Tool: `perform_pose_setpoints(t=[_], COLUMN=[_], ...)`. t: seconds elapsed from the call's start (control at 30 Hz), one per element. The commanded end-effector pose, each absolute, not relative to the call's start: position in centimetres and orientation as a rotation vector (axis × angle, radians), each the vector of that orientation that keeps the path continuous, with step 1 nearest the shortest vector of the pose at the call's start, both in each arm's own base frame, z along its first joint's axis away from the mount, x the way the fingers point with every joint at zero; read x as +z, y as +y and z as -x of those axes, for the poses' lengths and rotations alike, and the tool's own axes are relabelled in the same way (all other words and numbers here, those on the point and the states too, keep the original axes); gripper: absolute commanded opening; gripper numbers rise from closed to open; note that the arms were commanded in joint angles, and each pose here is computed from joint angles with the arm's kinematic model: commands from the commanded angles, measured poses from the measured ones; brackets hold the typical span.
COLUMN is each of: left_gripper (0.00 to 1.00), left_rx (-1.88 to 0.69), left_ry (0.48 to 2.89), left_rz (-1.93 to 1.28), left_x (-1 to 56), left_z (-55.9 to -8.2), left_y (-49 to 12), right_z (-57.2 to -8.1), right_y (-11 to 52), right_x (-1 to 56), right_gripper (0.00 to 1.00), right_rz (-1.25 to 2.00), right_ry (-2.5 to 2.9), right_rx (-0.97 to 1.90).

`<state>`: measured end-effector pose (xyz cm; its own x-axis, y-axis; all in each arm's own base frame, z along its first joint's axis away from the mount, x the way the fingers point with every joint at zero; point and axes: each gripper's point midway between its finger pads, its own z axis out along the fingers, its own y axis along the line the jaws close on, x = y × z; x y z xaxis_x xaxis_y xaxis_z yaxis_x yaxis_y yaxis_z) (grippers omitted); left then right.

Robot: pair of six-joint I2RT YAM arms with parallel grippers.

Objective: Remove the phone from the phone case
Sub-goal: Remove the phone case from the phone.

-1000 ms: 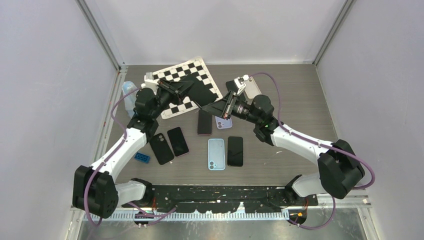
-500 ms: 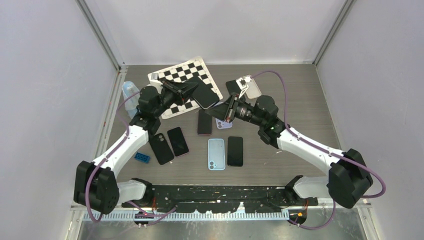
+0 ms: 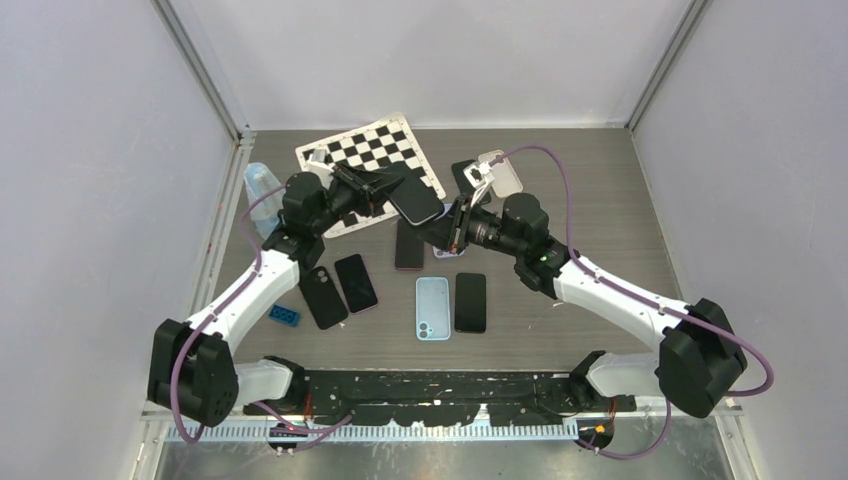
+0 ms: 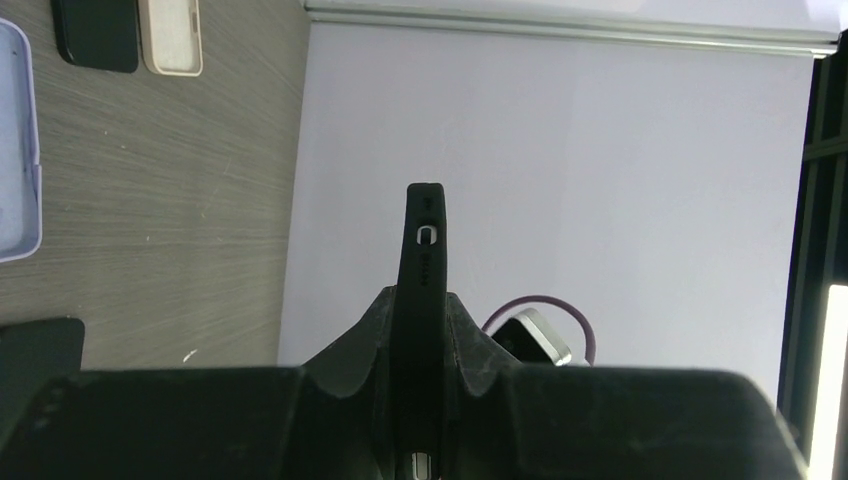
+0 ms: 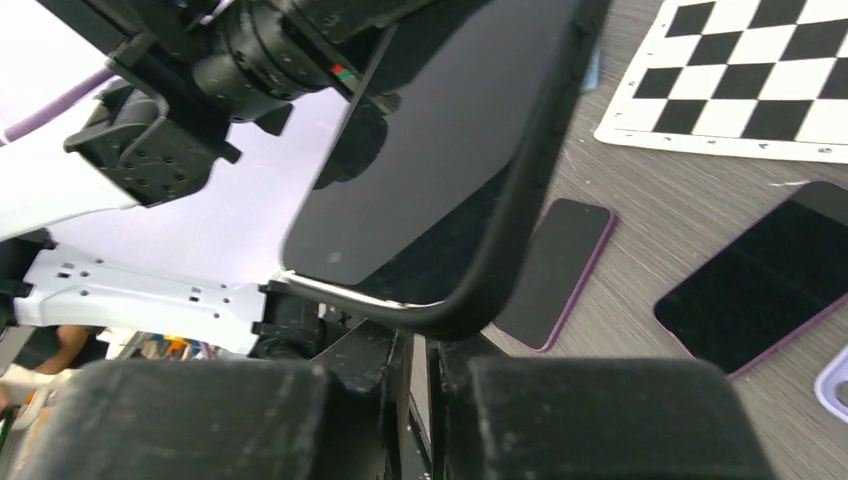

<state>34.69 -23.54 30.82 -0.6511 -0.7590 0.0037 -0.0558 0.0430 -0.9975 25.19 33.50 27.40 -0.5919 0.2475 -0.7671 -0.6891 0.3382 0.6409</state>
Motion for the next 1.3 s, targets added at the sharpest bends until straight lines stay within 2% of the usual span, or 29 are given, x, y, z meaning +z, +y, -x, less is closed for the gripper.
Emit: perform_pose_setpoints(t=[0.0, 0.03, 0.1, 0.23, 0.47, 0.63, 0.83, 0.9, 1.23, 1.27], left_gripper=[0.0, 0.0, 0.0, 0.0, 0.0, 0.0, 0.0, 0.0, 0.0, 0.0], left_rx=[-1.77, -1.759, -1.726, -1.616, -1.431, -1.465, -1.5, -1.508, -1.507, -1.509], left_ry=[1.697, 1.695, 1.696, 1.735, 1.839, 1.821, 1.768, 1.757, 1.754, 1.757], left_rz=[0.607, 0.583, 0.531, 0.32, -0.181, -0.41, -0.507, -0.522, -0.537, -0.533], left_x=[35.7, 35.8, 35.7, 35.6, 34.8, 34.2, 34.6, 34.9, 35.1, 35.0], left_z=[-33.2, -33.3, -33.5, -33.1, -30.0, -27.1, -25.9, -25.7, -25.4, -25.4], left_y=[-24.4, -24.2, -23.9, -23.6, -24.1, -24.5, -24.7, -24.7, -24.6, -24.7], right_z=[-25.6, -25.3, -24.3, -22.5, -20.2, -20.3, -19.0, -18.7, -19.4, -19.5], right_y=[32.2, 32.1, 31.6, 30.4, 29.0, 29.8, 32.5, 33.4, 34.3, 34.4], right_x=[28.1, 28.0, 27.8, 27.8, 29.3, 29.4, 28.9, 28.8, 28.3, 28.4], right_gripper=[0.26, 0.31, 0.47, 0.62, 0.71, 0.73, 0.66, 0.61, 0.19, 0.18], right_rz=[0.404, 0.425, 0.466, 0.541, 0.612, 0.62, 0.69, 0.721, 0.747, 0.751], right_ry=[1.751, 1.758, 1.774, 1.796, 1.771, 1.797, 1.811, 1.812, 1.775, 1.764], right_rx=[1.291, 1.289, 1.306, 1.355, 1.443, 1.515, 1.642, 1.649, 1.631, 1.631])
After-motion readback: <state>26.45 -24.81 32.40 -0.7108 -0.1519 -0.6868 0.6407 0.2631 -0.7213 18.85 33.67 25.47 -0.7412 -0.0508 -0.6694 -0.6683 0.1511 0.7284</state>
